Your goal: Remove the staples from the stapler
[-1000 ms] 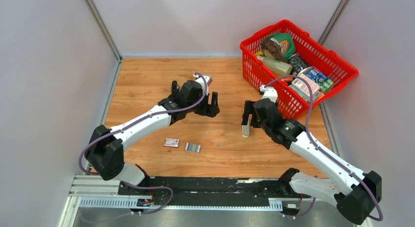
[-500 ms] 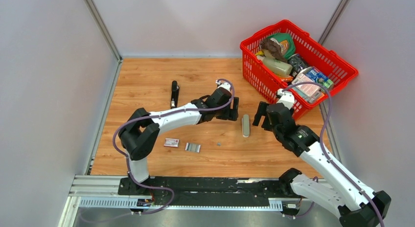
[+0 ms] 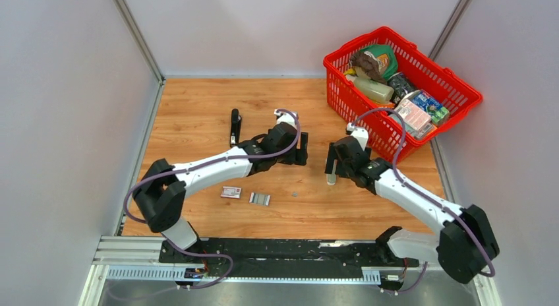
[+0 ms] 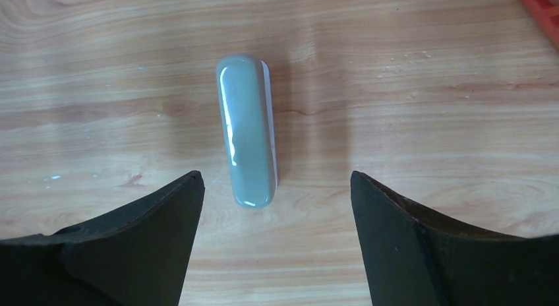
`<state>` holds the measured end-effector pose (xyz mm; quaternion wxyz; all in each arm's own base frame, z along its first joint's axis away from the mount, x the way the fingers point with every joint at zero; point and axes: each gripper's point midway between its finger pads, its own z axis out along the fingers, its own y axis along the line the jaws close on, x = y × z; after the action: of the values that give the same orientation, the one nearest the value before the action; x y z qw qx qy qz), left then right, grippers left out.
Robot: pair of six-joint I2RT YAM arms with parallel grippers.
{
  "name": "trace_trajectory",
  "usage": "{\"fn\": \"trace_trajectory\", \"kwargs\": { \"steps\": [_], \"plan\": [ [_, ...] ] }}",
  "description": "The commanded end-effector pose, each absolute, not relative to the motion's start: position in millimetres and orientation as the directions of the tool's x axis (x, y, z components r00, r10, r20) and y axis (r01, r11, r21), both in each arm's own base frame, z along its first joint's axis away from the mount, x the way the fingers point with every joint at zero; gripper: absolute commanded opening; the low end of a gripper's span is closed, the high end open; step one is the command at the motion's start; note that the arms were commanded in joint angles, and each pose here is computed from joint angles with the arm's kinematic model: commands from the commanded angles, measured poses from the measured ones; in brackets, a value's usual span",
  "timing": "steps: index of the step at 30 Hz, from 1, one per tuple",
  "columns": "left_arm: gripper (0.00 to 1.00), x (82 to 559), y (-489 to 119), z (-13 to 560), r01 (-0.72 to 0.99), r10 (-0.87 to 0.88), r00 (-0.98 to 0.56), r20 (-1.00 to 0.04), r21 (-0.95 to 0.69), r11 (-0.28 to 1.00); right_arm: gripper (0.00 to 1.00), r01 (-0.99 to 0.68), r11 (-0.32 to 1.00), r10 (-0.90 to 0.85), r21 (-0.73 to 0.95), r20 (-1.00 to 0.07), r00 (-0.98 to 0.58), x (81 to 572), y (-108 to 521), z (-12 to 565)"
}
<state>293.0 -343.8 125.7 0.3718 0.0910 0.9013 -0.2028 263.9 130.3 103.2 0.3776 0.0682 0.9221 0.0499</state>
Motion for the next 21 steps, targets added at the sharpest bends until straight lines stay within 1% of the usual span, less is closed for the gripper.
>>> {"fn": "trace_trajectory", "kwargs": {
  "steps": [1, 6, 10, 14, 16, 18, 21],
  "plan": [
    [0.86, 283, -320, 146, 0.316, 0.005, -0.669, -0.743, -0.279, 0.907, 0.84, 0.117, 0.981, 0.194, 0.156, -0.731, -0.654, 296, 141, 108],
    [0.86, 266, -301, 159, 0.321, -0.013, -0.660, -0.751, -0.297, 0.899, 0.82, 0.122, 0.987, 0.162, 0.107, -0.715, -0.681, 312, 149, 95],
    [0.86, 254, -279, 162, 0.308, -0.021, -0.649, -0.760, -0.288, 0.907, 0.73, 0.122, 0.988, 0.155, 0.096, -0.696, -0.701, 316, 154, 83],
    [0.86, 246, -262, 160, 0.300, -0.014, -0.643, -0.766, -0.269, 0.915, 0.70, 0.141, 0.986, 0.165, 0.091, -0.678, -0.716, 318, 156, 71],
    [0.86, 243, -259, 161, 0.306, -0.011, -0.641, -0.767, -0.268, 0.914, 0.65, 0.150, 0.985, 0.169, 0.087, -0.667, -0.726, 319, 157, 66],
    [0.86, 241, -256, 159, 0.306, -0.005, -0.640, -0.768, -0.262, 0.915, 0.59, 0.158, 0.984, 0.174, 0.085, -0.656, -0.734, 320, 159, 63],
    [0.86, 239, -254, 159, 0.313, -0.004, -0.640, -0.769, -0.265, 0.912, 0.53, 0.173, 0.982, 0.184, 0.080, -0.646, -0.741, 323, 162, 62]
  ]
}}
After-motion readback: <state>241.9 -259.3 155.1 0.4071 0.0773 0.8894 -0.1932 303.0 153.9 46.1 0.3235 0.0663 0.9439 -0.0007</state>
